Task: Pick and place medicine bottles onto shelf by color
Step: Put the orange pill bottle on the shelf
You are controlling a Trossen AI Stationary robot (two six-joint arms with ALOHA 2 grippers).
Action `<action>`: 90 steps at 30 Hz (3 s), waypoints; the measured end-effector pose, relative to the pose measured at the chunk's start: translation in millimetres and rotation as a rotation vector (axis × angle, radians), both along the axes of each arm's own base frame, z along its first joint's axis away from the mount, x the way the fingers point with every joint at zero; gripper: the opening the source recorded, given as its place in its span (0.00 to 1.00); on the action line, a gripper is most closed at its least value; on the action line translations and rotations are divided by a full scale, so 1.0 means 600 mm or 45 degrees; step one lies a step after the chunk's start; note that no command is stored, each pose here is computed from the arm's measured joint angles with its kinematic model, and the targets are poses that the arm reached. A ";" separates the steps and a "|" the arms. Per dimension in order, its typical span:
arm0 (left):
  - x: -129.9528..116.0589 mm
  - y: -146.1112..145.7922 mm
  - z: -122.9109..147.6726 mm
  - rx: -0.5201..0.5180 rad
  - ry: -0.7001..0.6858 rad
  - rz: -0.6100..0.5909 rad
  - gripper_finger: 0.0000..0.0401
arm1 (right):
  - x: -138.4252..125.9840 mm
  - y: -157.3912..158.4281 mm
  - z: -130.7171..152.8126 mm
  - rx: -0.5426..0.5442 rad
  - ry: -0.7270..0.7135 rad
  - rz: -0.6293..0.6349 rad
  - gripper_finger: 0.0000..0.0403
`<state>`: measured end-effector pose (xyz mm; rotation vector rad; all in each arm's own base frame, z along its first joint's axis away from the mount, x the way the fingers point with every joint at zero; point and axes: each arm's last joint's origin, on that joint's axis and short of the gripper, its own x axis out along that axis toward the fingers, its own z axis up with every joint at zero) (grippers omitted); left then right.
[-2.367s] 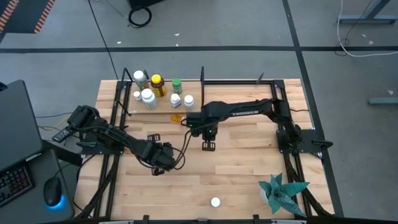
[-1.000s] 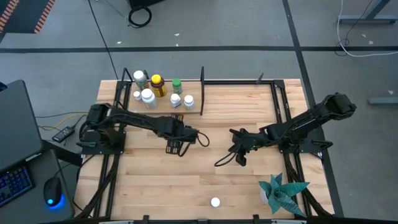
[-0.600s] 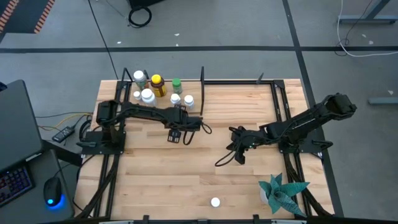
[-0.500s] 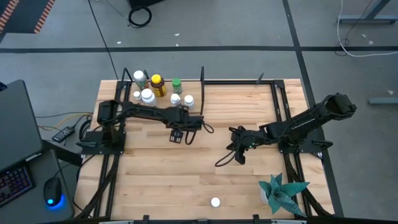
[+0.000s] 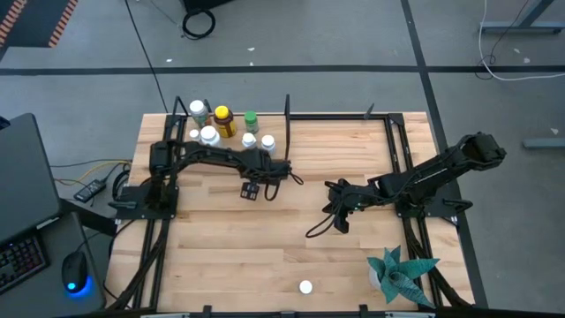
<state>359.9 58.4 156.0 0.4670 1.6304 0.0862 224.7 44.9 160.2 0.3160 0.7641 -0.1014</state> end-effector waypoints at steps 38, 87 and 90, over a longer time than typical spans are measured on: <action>-0.019 -0.044 0.004 0.118 0.154 0.007 0.50 | 0.000 0.003 0.000 0.045 0.006 0.009 0.05; -0.011 -0.087 -0.069 0.358 0.639 -0.622 0.82 | -0.007 0.031 -0.001 0.130 0.027 0.103 0.05; -0.009 -0.083 -0.073 0.361 0.628 -0.609 0.77 | -0.007 0.031 0.000 0.130 0.027 0.103 0.05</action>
